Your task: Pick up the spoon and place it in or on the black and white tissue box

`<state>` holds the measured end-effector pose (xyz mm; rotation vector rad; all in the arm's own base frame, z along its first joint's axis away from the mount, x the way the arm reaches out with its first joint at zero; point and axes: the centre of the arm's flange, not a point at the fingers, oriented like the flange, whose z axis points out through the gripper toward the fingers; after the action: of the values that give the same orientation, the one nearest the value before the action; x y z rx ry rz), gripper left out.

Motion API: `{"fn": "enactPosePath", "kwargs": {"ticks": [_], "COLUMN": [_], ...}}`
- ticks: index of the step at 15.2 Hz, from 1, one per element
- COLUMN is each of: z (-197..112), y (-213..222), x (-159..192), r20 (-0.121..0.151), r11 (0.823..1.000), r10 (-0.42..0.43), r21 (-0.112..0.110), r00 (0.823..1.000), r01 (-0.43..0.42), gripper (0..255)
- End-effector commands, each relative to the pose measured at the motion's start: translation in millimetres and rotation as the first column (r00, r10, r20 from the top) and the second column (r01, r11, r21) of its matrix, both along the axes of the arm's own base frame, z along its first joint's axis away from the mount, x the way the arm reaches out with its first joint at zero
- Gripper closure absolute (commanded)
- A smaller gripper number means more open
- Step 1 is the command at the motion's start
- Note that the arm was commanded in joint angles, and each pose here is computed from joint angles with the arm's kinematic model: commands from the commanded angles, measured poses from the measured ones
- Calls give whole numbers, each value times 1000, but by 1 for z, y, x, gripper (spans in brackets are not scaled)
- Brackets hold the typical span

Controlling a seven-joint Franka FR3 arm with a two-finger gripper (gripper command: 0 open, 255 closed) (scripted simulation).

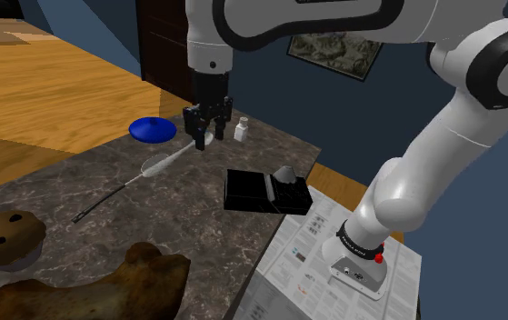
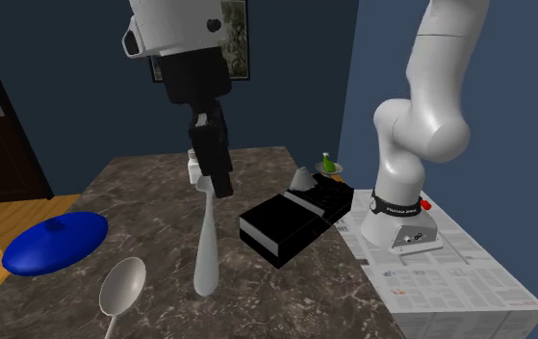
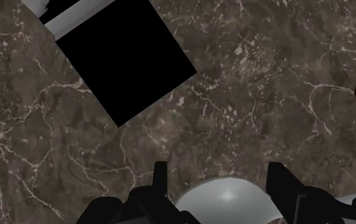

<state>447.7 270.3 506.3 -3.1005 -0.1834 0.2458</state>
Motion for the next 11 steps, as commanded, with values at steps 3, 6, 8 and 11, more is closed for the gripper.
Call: {"fn": "enactPosePath", "kwargs": {"ticks": [3, 6, 8, 11], "z": [2, 3, 4, 5], "y": [-42, -74, -96, -128], "x": [-31, -54, -69, -92], "r20": [0, 0, 0, 0], "r11": [1000, 1000, 1000, 1000], "r10": [0, 0, 0, 0], "r21": [1, 1, 1, 1], "r00": [1000, 1000, 1000, 1000], "r01": [0, 0, 0, 0], "gripper": [255, 255, 255, 255]}}
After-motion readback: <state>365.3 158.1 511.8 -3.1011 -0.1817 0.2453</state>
